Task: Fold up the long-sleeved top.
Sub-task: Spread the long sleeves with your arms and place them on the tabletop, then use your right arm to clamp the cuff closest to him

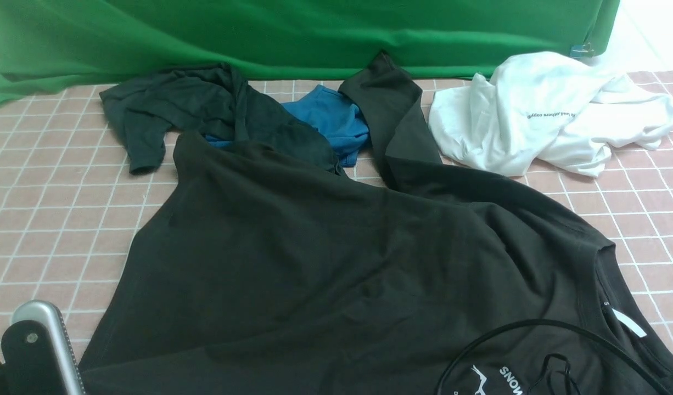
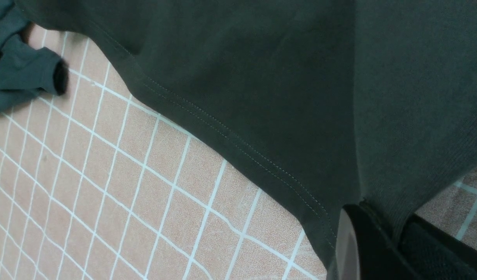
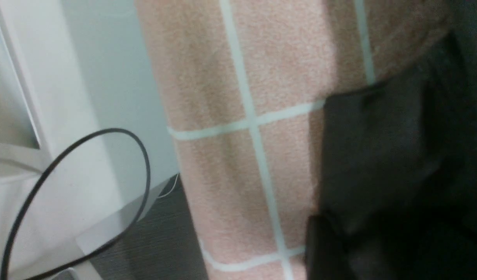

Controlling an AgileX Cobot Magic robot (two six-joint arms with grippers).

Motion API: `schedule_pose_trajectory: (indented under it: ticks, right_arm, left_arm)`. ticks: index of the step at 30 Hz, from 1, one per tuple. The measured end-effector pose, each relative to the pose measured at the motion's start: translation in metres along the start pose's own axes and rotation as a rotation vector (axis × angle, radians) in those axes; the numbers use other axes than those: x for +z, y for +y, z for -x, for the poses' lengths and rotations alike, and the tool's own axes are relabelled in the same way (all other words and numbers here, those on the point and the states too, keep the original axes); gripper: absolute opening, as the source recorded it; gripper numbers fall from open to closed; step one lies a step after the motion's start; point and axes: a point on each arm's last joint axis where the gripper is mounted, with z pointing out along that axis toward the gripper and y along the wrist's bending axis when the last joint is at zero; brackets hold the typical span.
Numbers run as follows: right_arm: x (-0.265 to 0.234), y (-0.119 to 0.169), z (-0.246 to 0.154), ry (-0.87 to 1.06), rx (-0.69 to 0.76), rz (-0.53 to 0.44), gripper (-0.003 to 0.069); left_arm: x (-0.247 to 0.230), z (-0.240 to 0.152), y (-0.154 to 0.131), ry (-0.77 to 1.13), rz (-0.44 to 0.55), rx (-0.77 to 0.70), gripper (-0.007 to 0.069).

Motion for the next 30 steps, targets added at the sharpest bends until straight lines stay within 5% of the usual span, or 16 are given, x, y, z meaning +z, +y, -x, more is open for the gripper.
schedule_pose_trajectory:
  ticks: [2,5,18,24,30]
  right_arm:
    - [0.0,0.0,0.0,-0.001,0.004,0.003,0.0143]
    - [-0.002,0.0,0.002,0.005,-0.004,0.004,0.006]
    - [-0.077,-0.02,0.024,-0.02,0.097,0.028,0.0047]
    - [-0.091,-0.063,0.025,-0.047,0.16,-0.1,0.0047]
    - [-0.095,-0.137,0.021,-0.161,0.266,-0.242,0.0046]
  left_arm:
    - [0.0,0.0,0.0,0.0,0.0,0.0,0.0036]
    - [0.0,0.0,0.0,0.0,0.0,0.0,0.0036]
    - [-0.003,0.002,0.003,-0.032,0.056,-0.001,0.0036]
    - [-0.007,0.006,0.011,-0.055,0.089,-0.046,0.0036]
    - [0.001,0.018,0.031,-0.055,0.071,-0.109,0.0036]
